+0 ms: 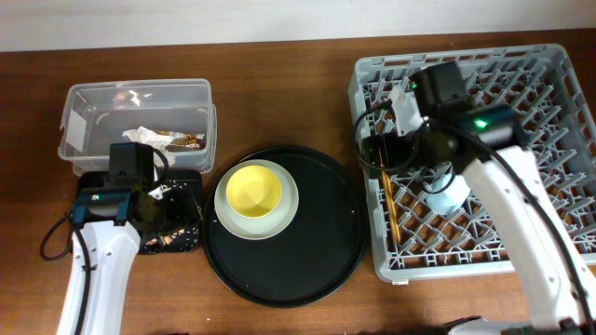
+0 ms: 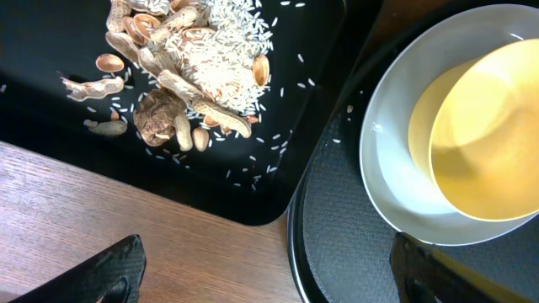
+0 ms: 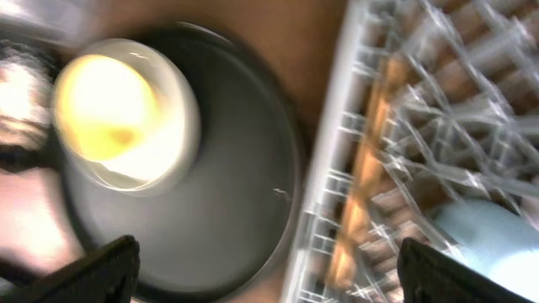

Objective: Sort waste into correct bins and load items into the dishwasher rack
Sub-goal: 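Grasp the yellow bowl with the right gripper and place it in the rack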

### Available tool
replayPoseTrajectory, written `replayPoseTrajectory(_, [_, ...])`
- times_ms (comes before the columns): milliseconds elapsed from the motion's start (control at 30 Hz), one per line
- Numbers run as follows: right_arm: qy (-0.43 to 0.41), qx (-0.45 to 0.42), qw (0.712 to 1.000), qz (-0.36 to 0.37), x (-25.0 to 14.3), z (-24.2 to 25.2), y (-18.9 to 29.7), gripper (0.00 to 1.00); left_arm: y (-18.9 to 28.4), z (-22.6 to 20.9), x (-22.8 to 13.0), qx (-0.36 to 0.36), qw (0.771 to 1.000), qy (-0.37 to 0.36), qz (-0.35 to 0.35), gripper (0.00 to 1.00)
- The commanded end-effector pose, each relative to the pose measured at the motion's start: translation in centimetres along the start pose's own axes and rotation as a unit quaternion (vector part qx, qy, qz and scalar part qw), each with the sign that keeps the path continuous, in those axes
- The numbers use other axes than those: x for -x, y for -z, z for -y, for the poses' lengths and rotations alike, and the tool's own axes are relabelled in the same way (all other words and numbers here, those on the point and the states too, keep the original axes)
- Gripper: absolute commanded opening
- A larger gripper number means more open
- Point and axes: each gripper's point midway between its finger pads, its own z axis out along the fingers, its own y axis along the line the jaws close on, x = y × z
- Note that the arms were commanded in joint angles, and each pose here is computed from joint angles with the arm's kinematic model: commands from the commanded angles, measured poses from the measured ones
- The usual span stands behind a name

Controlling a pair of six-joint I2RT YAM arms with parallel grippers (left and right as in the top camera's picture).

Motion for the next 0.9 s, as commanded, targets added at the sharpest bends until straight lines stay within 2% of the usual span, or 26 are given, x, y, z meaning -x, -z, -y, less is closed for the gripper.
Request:
replayPoseTrajectory(0, [0.022,0.117,0.993,0.009,1.3,-4.9,-0.6,0.98,0.3,-0.2,-0.1,0.003,1.000,0.002,0.002,0.92])
replayPoseTrajectory(33, [0.047,0.130,0.990,-0.017,0.8,-7.0,-3.0,0.78,0.3,-0.3,-0.1,0.005,1.000,0.002,0.002,0.92])
replayPoseTrajectory(67, [0.056,0.134,0.989,-0.027,0.6,-7.8,-3.8,0.72,0.3,-0.5,-0.2,0.010,1.000,0.003,0.002,0.92])
replayPoseTrajectory(100, [0.067,0.120,0.989,-0.063,-0.4,-9.7,-7.4,0.62,0.4,-1.7,-0.5,0.044,0.998,0.038,-0.001,0.92])
replayPoseTrajectory(133, [0.069,0.110,0.988,-0.078,-0.9,-10.8,-9.7,0.61,0.5,-2.6,-0.9,0.069,0.996,0.053,-0.003,0.94])
replayPoseTrajectory(233, [0.065,0.093,0.987,-0.117,-2.8,-13.5,-15.8,0.56,0.5,-3.0,-0.9,0.080,0.995,0.052,-0.003,0.98])
replayPoseTrajectory(333, [0.023,0.021,0.990,-0.140,-4.8,-13.2,-21.0,0.52,0.5,-3.0,-0.9,0.080,0.995,0.052,-0.002,0.99])
replayPoseTrajectory(367, [-0.001,0.005,0.988,-0.154,-5.7,-12.7,-22.6,0.47,0.5,-3.0,-0.9,0.080,0.995,0.052,-0.002,0.99])
replayPoseTrajectory(400, [-0.017,-0.004,0.987,-0.162,-6.1,-12.3,-23.6,0.40,0.5,-3.0,-0.9,0.080,0.995,0.052,-0.002,0.99])
replayPoseTrajectory(467, [-0.024,-0.012,0.986,-0.163,-6.2,-12.0,-24.2,0.04,0.5,-3.0,-0.9,0.080,0.995,0.052,-0.002,0.99])
replayPoseTrajectory(567, [-0.025,-0.072,0.990,-0.115,-2.6,-9.6,-20.2,0.04,0.5,-3.0,-0.9,0.080,0.995,0.052,-0.002,0.99])
replayPoseTrajectory(600, [-0.010,-0.110,0.991,-0.076,0.3,-8.0,-16.3,0.04,0.5,-3.0,-0.9,0.080,0.995,0.052,-0.002,0.99])
replayPoseTrajectory(667, [-0.011,-0.166,0.986,-0.025,3.4,-5.4,-11.1,0.04,0.5,-3.0,-0.9,0.080,0.995,0.052,-0.002,0.99])
replayPoseTrajectory(700, [-0.002,-0.201,0.980,0.018,5.7,-3.1,-6.9,0.04,0.5,-3.0,-0.9,0.080,0.995,0.052,-0.002,0.99])
replayPoseTrajectory(767, [-0.022,-0.261,0.962,0.081,8.0,1.5,-1.5,0.04,0.5,-3.0,-0.8,0.080,0.995,0.052,-0.001,0.99])
replayPoseTrajectory(800, [-0.055,-0.310,0.942,0.118,9.2,5.2,1.3,0.04,0.5,-3.0,-0.7,0.079,0.996,0.052,0.001,0.99])
replayPoseTrajectory(867, [-0.038,-0.399,0.905,0.143,11.3,11.2,4.6,0.04,0.5,-2.9,-0.5,0.077,0.996,0.053,0.005,0.99])
